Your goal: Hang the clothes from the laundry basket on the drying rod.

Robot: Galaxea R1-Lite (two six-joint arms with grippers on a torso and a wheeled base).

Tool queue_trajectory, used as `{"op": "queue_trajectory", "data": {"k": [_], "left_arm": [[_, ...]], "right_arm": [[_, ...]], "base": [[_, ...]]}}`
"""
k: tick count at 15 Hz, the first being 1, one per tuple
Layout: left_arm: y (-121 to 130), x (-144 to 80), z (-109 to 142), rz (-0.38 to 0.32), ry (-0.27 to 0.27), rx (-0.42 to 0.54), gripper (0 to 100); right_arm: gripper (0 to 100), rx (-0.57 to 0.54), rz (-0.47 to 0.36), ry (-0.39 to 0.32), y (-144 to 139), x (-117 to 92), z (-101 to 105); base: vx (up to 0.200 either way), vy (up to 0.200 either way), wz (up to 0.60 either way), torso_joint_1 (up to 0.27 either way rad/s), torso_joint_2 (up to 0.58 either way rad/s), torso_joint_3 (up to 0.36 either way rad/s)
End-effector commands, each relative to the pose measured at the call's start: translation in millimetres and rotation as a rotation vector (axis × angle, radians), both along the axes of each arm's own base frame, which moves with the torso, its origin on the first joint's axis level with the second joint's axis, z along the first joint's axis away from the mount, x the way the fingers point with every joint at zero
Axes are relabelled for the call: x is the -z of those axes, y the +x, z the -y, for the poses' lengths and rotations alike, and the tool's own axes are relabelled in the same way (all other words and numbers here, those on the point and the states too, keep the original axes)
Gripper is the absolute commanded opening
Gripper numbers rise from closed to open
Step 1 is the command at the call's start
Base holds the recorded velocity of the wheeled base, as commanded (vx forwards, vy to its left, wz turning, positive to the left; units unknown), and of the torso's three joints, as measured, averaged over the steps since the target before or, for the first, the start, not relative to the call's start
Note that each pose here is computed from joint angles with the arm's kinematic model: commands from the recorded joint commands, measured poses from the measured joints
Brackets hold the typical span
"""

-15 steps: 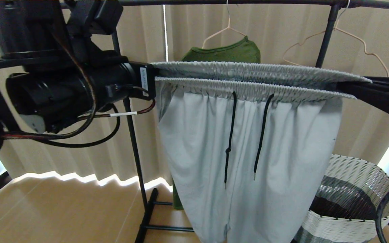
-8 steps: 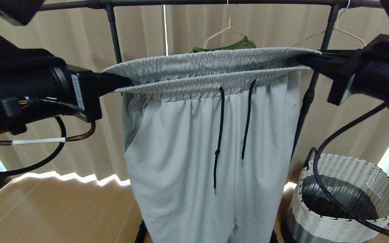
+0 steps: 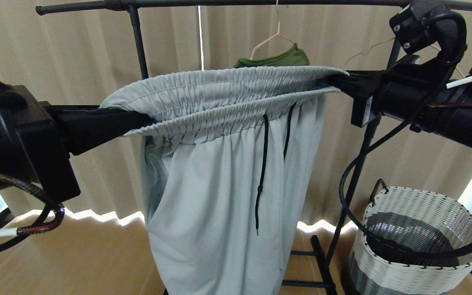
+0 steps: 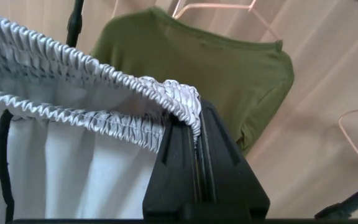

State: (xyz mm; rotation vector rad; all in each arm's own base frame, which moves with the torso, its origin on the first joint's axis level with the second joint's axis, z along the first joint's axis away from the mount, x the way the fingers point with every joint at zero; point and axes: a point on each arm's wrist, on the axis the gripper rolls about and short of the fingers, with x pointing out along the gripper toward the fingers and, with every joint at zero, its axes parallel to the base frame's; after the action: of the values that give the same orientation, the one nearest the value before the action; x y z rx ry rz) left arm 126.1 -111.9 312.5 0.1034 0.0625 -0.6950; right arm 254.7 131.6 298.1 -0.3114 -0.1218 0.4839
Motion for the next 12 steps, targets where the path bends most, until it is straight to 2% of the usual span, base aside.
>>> {"op": "queue_trajectory", "data": {"k": [1,4,5,6,8,10,12], "left_arm": [[-2.2,-0.6,-1.1,0.004,-0.004,0.002,0],[0.4,0.1,-0.3,0.002,-0.004,-0.007,0],[6.0,-9.2,3.8,0.022,-0.019,-0.015,0],[18.9,-15.1,10.5,0.027,-0.018,-0.046,0],[56.7,-20.5,19.6,0.067,0.02,-0.156,0],[85.1,-14.4,30.4,0.1,-0.016,-0.216,0],[97.8,-0.4,38.9,0.102,-0.017,-0.262,0]], "right_arm": [[0,0.003,-0.006,-0.005,1.4,2.3,-0.3],[0,0.052,0.022,0.006,-4.1,-7.0,12.6],[0,0.059,0.046,0.017,-12.9,-15.9,18.2],[0,0.06,0.067,0.027,-20.6,-22.4,22.2],[0,0.086,0.1,0.042,-39.9,-36.5,38.0],[0,0.089,0.108,0.047,-62.6,-45.1,48.9],[0,0.081,0.071,0.029,-81.4,-34.0,56.8]], "base": [[0.0,0.0,0.0,0.0,0.0,0.0],[0.0,0.0,0.0,0.0,0.0,0.0],[0.0,0.0,0.0,0.0,0.0,0.0],[0.0,0.0,0.0,0.0,0.0,0.0],[0.0,0.0,0.0,0.0,0.0,0.0],[0.0,0.0,0.0,0.0,0.0,0.0],[0.0,0.0,0.0,0.0,0.0,0.0]]}}
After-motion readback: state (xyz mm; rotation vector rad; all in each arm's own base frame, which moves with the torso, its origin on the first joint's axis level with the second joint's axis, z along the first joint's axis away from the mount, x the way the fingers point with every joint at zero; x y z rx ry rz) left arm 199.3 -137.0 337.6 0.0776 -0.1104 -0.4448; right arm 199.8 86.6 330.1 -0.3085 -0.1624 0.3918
